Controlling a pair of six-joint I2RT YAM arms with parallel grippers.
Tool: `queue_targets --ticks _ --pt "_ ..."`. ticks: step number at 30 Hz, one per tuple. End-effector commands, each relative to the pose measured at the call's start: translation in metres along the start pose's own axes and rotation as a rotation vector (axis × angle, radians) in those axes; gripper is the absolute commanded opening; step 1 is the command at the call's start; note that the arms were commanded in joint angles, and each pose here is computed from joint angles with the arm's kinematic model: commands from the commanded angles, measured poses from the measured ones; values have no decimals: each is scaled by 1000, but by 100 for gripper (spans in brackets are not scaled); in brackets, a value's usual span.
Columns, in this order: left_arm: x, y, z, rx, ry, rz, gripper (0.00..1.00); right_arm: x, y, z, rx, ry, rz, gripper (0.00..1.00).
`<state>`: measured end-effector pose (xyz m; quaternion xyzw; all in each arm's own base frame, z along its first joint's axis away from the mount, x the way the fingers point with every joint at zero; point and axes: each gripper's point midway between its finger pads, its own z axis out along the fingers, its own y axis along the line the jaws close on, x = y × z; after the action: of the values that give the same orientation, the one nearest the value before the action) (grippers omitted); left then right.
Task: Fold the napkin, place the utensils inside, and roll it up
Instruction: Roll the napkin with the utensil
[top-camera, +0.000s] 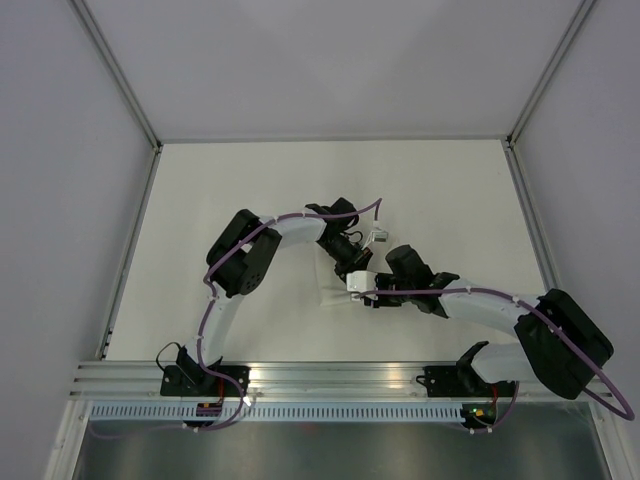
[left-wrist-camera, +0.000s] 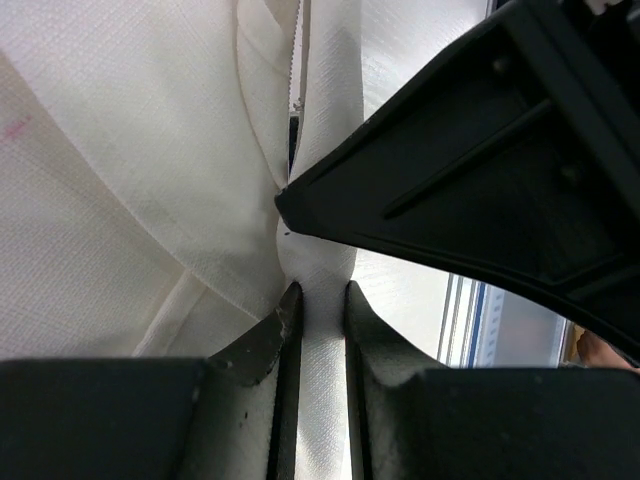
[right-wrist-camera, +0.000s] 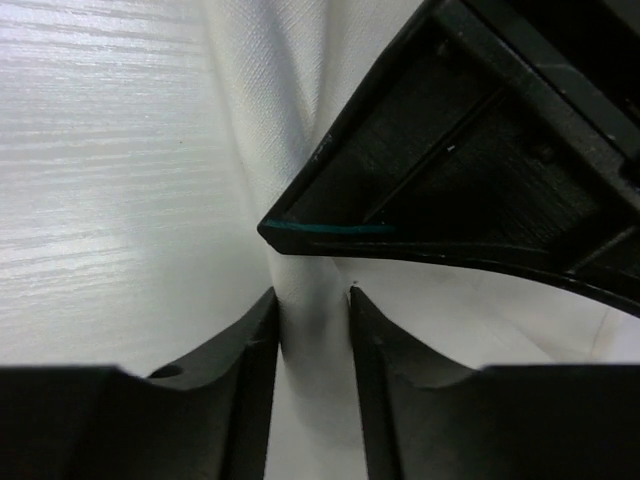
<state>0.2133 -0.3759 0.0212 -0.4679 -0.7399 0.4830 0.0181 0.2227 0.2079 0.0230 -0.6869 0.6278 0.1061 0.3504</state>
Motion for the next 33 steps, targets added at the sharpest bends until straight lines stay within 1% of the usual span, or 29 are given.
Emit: queue_targets --ticks 1,2,3,4,6,8,9,11,12,13,15,16,17,18,19,20,21,22,23,24,25,26,27,28,29,30,31,32,33 --pt "29 22 6 -78 87 -84 10 -2 -7 3 30 1 -1 37" --pt "27 21 5 -77 83 -80 13 -2 -7 3 27 4 3 33" --pt "22 18 3 -78 66 -63 20 1 -2 3 7 17 12 25" --pt "19 15 1 -77 57 -54 23 2 -1 4 -2 22 16 23" --pt "9 12 -3 -79 28 -32 26 6 9 4 -53 39 34 20" --pt "-2 5 -10 -87 -4 -6 27 5 11 4 -81 41 43 19" --pt "-9 4 -13 -88 -25 7 30 9 20 4 -125 52 60 18" --pt "-19 -1 -21 -96 -56 20 32 7 21 3 -156 53 70 18" --pt "-25 0 -25 -95 -83 32 32 9 27 1 -197 56 93 17" --pt "-31 -4 -31 -100 -105 45 32 6 23 1 -206 49 93 17" --pt "-37 -4 -41 -107 -144 40 33 10 30 -1 -269 58 132 17" --pt "-45 -4 -45 -119 -176 64 33 7 26 -2 -276 51 138 17" --pt "-47 -8 -51 -127 -197 58 33 7 25 -2 -292 50 137 17" --pt "-51 -6 -58 -144 -223 57 34 14 32 -4 -337 76 166 17" --pt "-61 -2 -65 -170 -268 93 34 8 27 -3 -353 54 170 17" --pt "-63 -8 -73 -186 -298 82 34 11 30 -1 -384 62 177 17" --pt "-67 1 -83 -243 -334 73 33 15 33 -4 -416 73 203 17" --pt "-70 3 -89 -264 -377 81 33 9 27 -4 -427 52 207 17" --pt "-74 1 -97 -270 -418 64 33 11 29 -2 -455 56 225 17" --pt "-83 4 -118 -344 -483 63 33 9 24 -4 -473 53 231 17" --pt "-73 7 -120 -359 -506 6 33 6 25 -4 -497 38 244 17" --pt "-87 10 -135 -410 -590 46 32 12 27 -4 -527 53 279 17" --pt "-93 2 -157 -454 -661 60 32 9 20 -2 -525 45 275 16" --pt "-83 4 -157 -466 -687 29 32 10 17 -1 -531 43 283 17" --pt "-92 4 -175 -540 -766 63 30 15 18 2 -555 50 306 16" --pt "-98 -10 -192 -580 -834 104 30 14 12 2 -566 52 308 17" --pt "-85 -8 -192 -614 -857 85 30 14 10 4 -574 55 318 17" --pt "-93 -9 -212 -698 -951 119 30 22 15 4 -614 81 354 16" --pt "-90 -13 -220 -729 -995 131 30 20 7 7 -617 80 349 16"
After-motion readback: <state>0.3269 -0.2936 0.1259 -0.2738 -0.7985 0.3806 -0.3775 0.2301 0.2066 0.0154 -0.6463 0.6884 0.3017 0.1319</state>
